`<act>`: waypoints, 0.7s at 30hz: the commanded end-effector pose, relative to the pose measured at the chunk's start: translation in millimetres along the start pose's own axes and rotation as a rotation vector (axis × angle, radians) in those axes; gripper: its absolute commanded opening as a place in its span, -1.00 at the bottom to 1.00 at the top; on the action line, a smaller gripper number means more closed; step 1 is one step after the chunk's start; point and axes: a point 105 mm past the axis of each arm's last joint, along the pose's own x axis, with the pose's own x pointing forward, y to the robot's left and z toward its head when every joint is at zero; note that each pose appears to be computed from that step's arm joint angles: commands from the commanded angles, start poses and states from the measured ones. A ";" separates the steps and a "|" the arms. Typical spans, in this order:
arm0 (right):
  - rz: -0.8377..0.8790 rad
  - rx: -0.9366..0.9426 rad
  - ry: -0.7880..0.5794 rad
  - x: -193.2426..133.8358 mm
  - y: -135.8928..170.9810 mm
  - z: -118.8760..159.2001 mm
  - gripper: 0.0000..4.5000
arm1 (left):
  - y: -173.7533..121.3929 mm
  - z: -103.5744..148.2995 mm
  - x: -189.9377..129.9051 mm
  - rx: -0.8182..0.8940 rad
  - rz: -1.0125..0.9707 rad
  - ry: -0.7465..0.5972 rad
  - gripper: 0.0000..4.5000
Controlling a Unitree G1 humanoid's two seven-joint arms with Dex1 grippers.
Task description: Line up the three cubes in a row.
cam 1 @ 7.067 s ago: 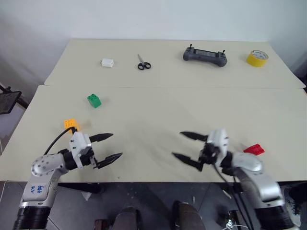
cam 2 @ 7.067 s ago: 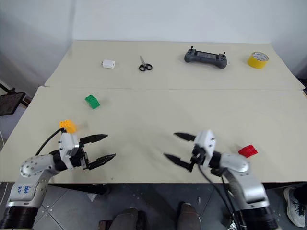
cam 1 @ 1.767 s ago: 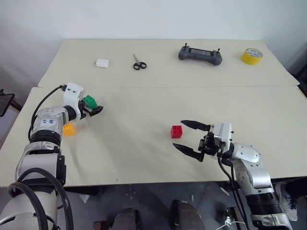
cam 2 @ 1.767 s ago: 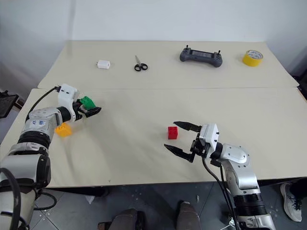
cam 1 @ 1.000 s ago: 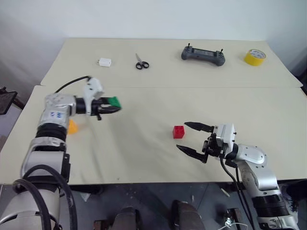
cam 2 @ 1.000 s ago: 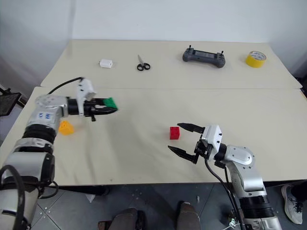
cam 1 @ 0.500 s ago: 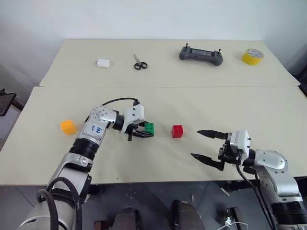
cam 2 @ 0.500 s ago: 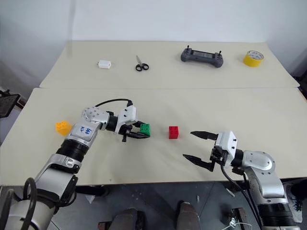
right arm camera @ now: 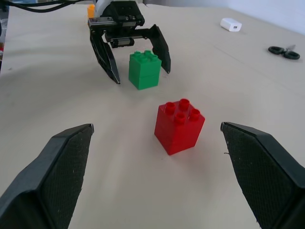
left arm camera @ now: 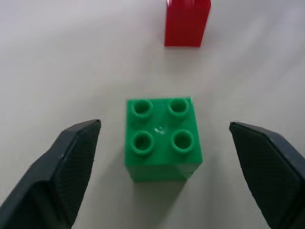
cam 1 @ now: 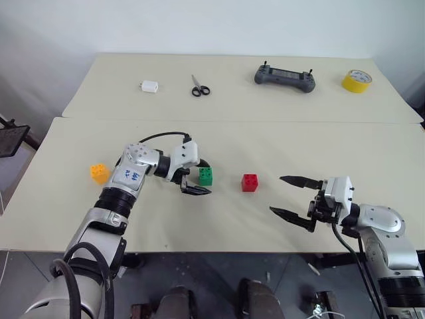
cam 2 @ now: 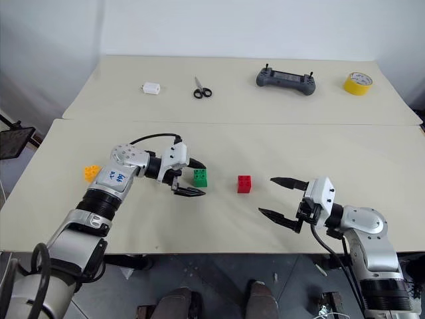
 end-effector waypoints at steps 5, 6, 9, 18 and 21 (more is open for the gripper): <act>0.073 -0.002 -0.142 20.6 5.9 33.4 1.00 | -17.6 16.9 -93.1 0.045 0.285 -0.281 0.98; 0.086 -0.002 -0.154 23.6 7.7 36.0 1.00 | -21.6 12.7 -102.4 0.016 0.339 -0.281 0.98; 0.102 -0.001 -0.230 35.3 11.0 48.8 1.00 | -39.6 4.5 -131.9 -0.025 0.537 -0.290 0.98; 0.234 -0.083 -0.296 59.8 31.6 74.6 1.00 | -129.9 -46.1 -211.2 -0.310 1.221 -0.236 0.98; 0.242 -0.092 -0.311 62.6 32.0 79.8 1.00 | -159.7 -64.7 -221.7 -0.396 1.344 -0.175 0.98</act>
